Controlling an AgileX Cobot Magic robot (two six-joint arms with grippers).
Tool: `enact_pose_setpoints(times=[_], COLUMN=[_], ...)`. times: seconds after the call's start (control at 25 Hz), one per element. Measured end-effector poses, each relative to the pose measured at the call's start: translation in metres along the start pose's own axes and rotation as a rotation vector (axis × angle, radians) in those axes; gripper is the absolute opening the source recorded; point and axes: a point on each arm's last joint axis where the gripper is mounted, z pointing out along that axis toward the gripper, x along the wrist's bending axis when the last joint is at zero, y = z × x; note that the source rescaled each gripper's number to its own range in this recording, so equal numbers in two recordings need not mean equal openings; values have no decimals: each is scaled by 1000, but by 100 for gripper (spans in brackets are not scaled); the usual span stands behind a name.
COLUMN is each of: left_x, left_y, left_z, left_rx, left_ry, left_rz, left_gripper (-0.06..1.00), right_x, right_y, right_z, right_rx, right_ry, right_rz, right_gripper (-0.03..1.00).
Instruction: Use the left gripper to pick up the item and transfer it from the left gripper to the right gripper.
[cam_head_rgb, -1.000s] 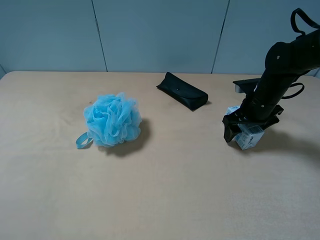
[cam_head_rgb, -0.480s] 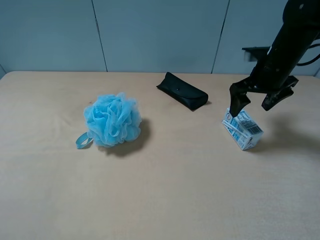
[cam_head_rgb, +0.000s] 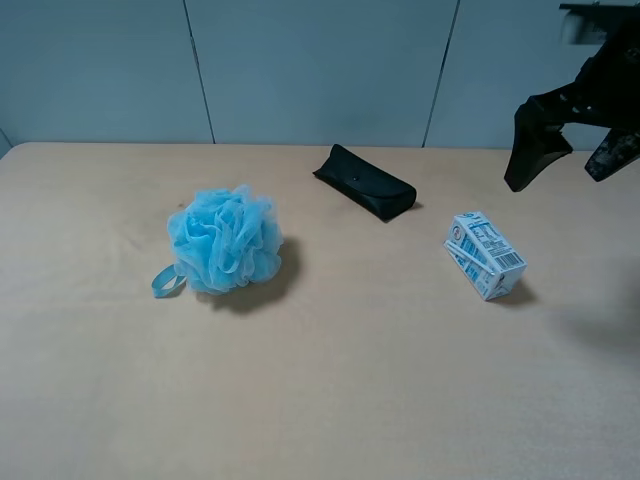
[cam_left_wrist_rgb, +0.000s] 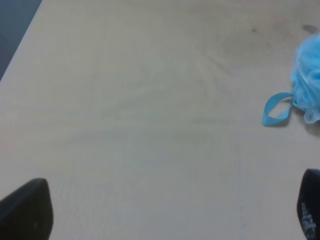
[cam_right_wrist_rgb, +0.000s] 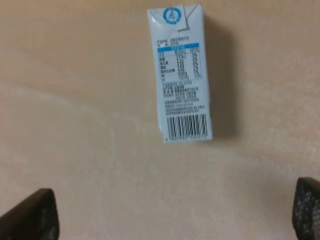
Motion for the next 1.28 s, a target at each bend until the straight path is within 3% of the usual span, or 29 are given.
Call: enact_pose_setpoints(times=[0.36,0.84,1.28], left_x=[0,0,0], left_y=[0,0,0], left_z=[0,0,0], left_rx=[0,0,0], left_ry=[0,0,0], left_rz=[0,0,0], left_gripper=[97,97,97], right_x=[4,-2,-3], right_y=[-71,-192,-272], right_z=[-40,-25,-36], right_rx=[-112,-377,-768], right_ry=[5,-24,-36], right_rz=[20,1,-34], right_gripper=[100,100,100])
